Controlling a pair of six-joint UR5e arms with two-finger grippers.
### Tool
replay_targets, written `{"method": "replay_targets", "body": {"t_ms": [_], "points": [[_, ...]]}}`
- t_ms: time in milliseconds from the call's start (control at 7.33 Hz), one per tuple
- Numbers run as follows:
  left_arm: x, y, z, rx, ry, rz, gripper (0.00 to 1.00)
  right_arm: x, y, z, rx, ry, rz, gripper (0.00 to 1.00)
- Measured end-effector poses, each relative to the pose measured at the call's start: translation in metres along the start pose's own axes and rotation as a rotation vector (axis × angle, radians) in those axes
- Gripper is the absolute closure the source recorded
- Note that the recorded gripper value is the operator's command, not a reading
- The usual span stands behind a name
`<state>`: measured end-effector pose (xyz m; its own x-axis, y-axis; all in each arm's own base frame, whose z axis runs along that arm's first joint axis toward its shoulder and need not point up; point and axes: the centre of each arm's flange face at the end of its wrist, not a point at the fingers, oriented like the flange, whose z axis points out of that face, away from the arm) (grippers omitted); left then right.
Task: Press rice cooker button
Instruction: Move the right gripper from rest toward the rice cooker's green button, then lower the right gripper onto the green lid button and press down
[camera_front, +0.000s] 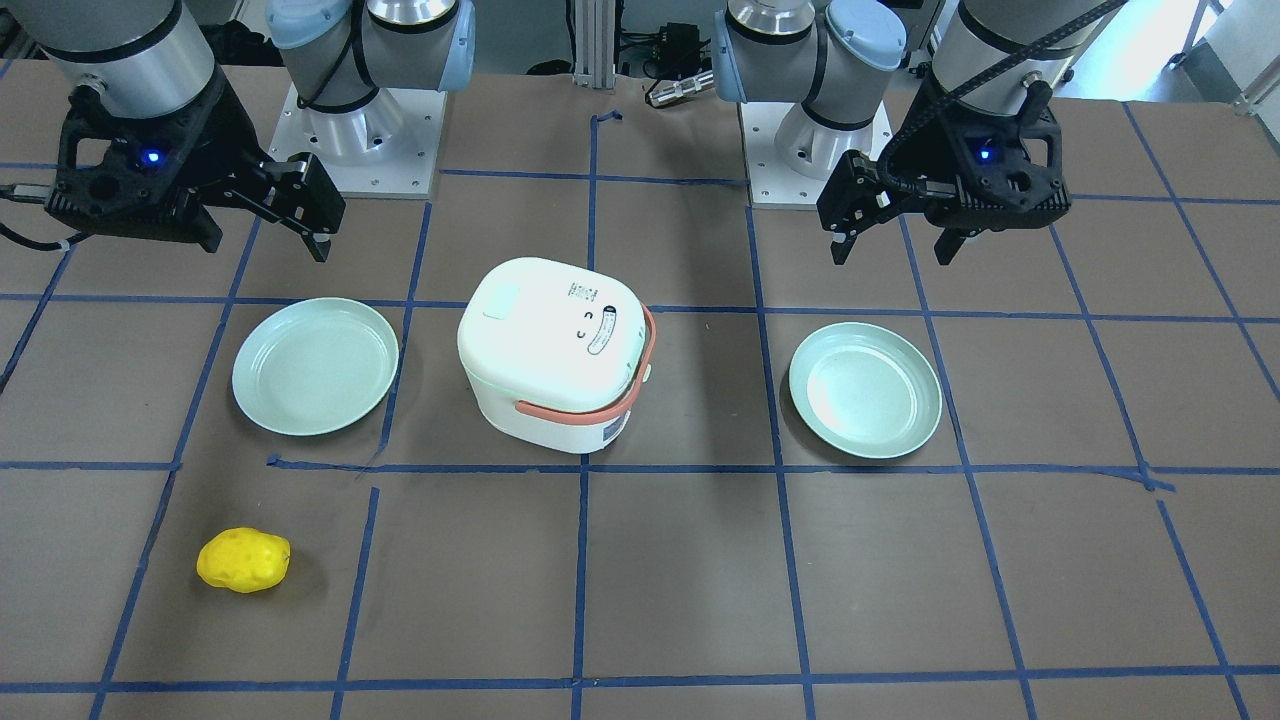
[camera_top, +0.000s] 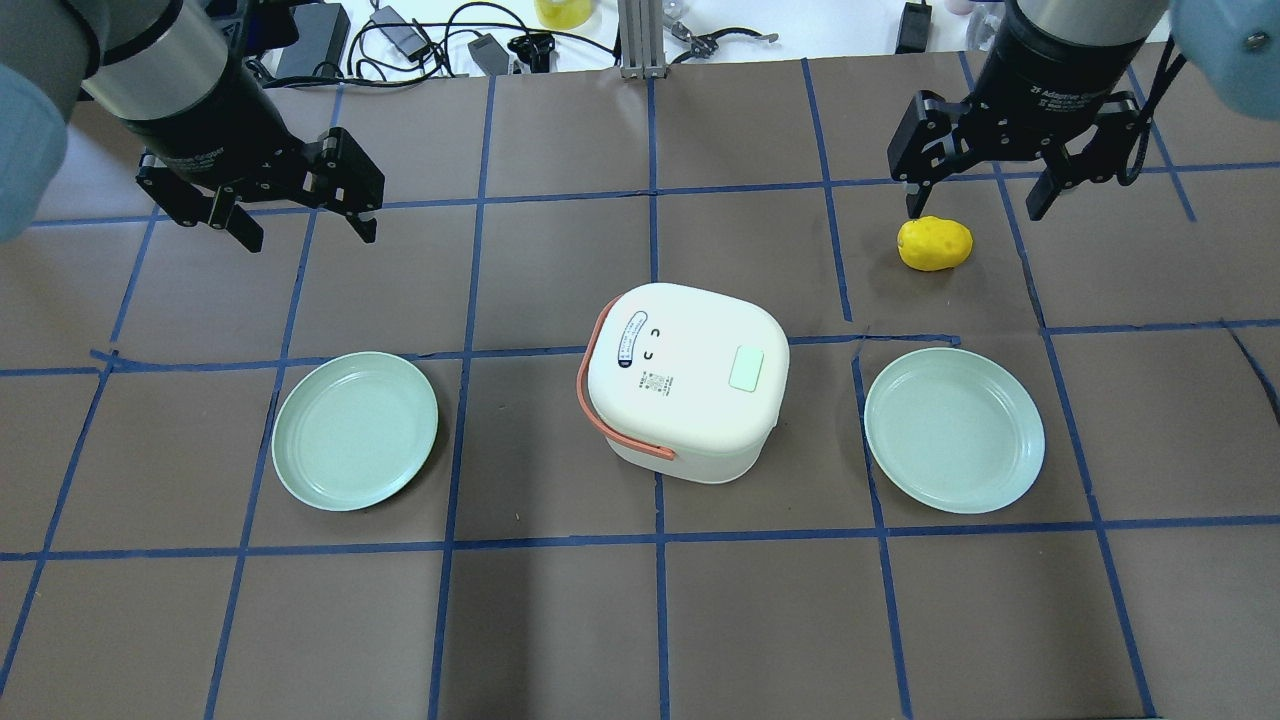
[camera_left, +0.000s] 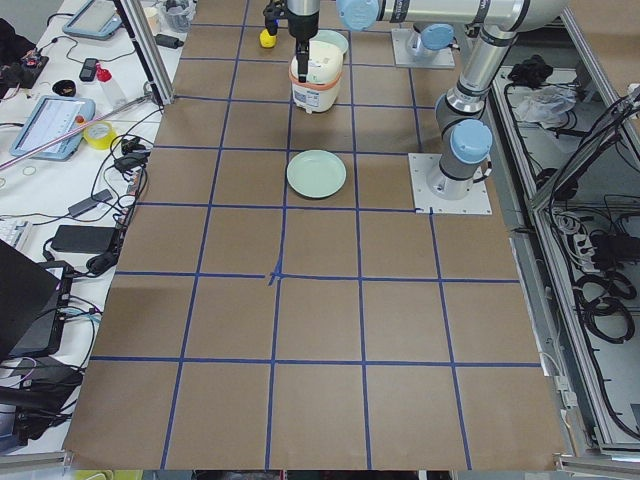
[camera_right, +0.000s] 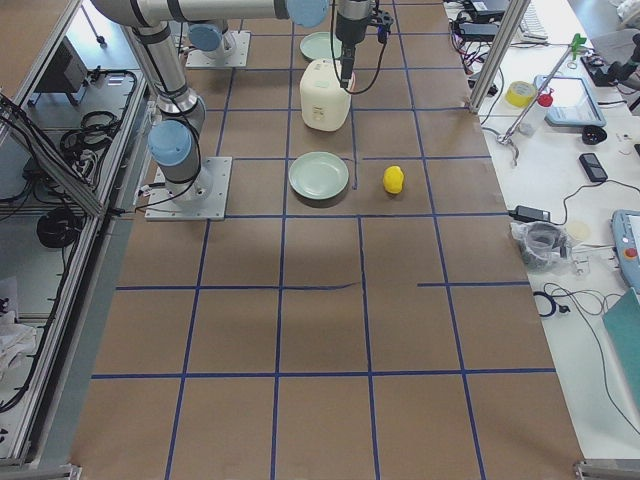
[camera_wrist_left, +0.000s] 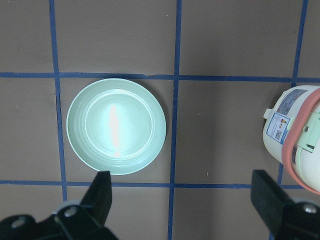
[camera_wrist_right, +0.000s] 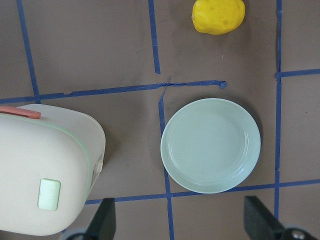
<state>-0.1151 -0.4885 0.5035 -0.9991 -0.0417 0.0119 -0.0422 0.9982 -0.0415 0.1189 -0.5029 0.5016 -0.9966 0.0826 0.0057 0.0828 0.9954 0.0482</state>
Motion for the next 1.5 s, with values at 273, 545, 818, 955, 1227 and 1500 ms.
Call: {"method": "replay_targets", "body": {"t_ms": [273,545,818,955,1227,1500], "points": [[0.0,0.0,0.0,0.0,0.0,0.0,0.0,-0.009,0.001,0.005,-0.018,-0.047,0.001,1.0],[0.0,0.0,0.0,0.0,0.0,0.0,0.0,-0.038,0.005,0.021,-0.059,-0.082,-0.021,1.0],[0.0,0.0,0.0,0.0,0.0,0.0,0.0,-0.079,0.011,0.043,-0.115,-0.116,0.009,1.0],[0.0,0.0,0.0,0.0,0.0,0.0,0.0,-0.095,0.016,0.058,-0.146,-0.139,0.019,1.0],[0.0,0.0,0.0,0.0,0.0,0.0,0.0,-0.112,0.027,0.088,-0.187,-0.169,0.012,1.0],[0.0,0.0,0.0,0.0,0.0,0.0,0.0,-0.124,0.036,0.116,-0.197,-0.175,-0.007,1.0]]}}
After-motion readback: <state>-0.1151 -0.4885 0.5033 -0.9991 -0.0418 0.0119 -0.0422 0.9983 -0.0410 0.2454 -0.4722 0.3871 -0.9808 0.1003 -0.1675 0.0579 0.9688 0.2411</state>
